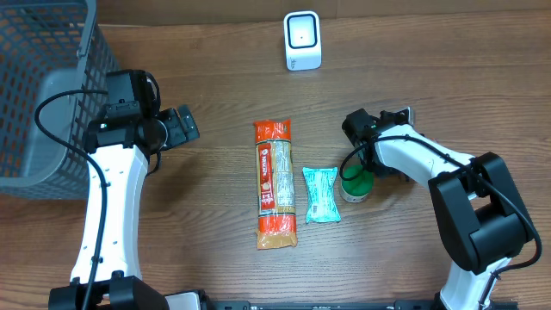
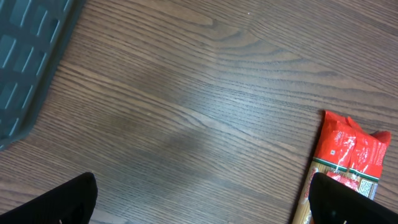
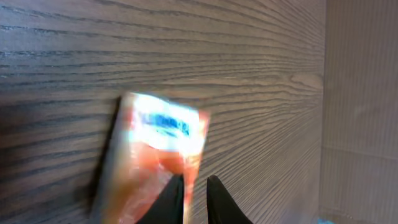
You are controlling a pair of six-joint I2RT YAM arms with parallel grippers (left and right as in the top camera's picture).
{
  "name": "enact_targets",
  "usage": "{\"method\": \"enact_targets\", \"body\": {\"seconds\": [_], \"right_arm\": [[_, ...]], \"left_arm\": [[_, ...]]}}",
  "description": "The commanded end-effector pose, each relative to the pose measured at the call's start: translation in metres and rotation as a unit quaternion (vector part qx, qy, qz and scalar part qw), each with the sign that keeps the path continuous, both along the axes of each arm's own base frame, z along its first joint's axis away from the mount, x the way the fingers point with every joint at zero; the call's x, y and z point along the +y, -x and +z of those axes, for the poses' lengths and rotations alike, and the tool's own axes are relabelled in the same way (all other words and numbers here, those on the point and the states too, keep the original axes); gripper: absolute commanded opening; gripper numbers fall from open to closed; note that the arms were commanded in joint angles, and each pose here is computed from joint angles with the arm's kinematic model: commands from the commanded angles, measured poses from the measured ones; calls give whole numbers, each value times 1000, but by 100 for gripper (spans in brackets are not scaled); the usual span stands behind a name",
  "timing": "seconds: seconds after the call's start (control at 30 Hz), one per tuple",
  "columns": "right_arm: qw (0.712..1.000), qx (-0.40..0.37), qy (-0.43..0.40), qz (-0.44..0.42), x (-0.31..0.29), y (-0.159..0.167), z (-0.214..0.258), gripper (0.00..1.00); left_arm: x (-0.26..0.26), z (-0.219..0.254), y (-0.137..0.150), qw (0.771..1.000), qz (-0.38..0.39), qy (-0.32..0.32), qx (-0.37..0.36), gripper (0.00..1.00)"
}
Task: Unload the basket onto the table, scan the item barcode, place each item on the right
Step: 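Lower the orange pack onto the table at right and release it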
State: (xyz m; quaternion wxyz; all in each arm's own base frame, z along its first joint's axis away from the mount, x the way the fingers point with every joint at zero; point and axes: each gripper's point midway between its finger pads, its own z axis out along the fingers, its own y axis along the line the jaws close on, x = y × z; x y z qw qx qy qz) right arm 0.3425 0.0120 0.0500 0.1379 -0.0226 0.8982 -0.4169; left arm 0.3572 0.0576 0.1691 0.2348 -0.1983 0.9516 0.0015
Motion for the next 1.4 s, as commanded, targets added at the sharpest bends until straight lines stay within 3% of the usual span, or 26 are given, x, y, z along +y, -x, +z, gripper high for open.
{"method": "enact_targets", "body": {"seconds": [0.0, 0.2, 0.37, 0.63, 0.67, 0.7, 0.73, 0.87, 0.9, 0.93, 1.0, 1.03, 1.1, 1.37], "right_arm": [[1000, -3, 7, -3, -3, 0, 1, 19], [1000, -4, -19, -7, 2, -1, -6, 25], [991, -9, -124, -53, 7, -11, -10, 27], [929, -76, -340, -126, -5, -38, 37, 27], [918, -81, -365, -134, -7, -37, 42, 35], [907, -84, -388, -143, -10, -37, 46, 53], [895, -88, -411, -152, -14, -36, 49, 100], [846, -94, -486, -197, -34, -32, 54, 100], [834, -93, -500, -213, -41, -29, 53, 94], [824, -92, -510, -230, -49, -24, 52, 79], [804, -85, -527, -262, -62, -12, 48, 37], [798, -79, -535, -268, -65, -7, 46, 30], [789, -61, -556, -256, -65, 1, 39, 27], [774, -55, -589, -225, -50, 7, 2, 32]], "left_arm": [[-1, 2, -1, 1000, -7, -1, -2, 100], [-1, 2, -1, 1000, -7, -1, -2, 100], [-1, 2, -1, 1000, -7, -1, -2, 100], [-1, 2, -1, 1000, -7, -1, -2, 100], [-1, 2, -1, 1000, -7, -1, -2, 100], [-1, 2, -1, 1000, -7, -1, -2, 100], [-1, 2, -1, 1000, -7, -1, -2, 100], [-1, 2, -1, 1000, -7, -1, -2, 100], [-1, 2, -1, 1000, -7, -1, -2, 100], [-1, 2, -1, 1000, -7, -1, -2, 100], [-1, 2, -1, 1000, -7, -1, -2, 100], [-1, 2, -1, 1000, -7, -1, -2, 100], [-1, 2, -1, 1000, -7, -1, -2, 100], [-1, 2, -1, 1000, -7, -1, -2, 100]]}}
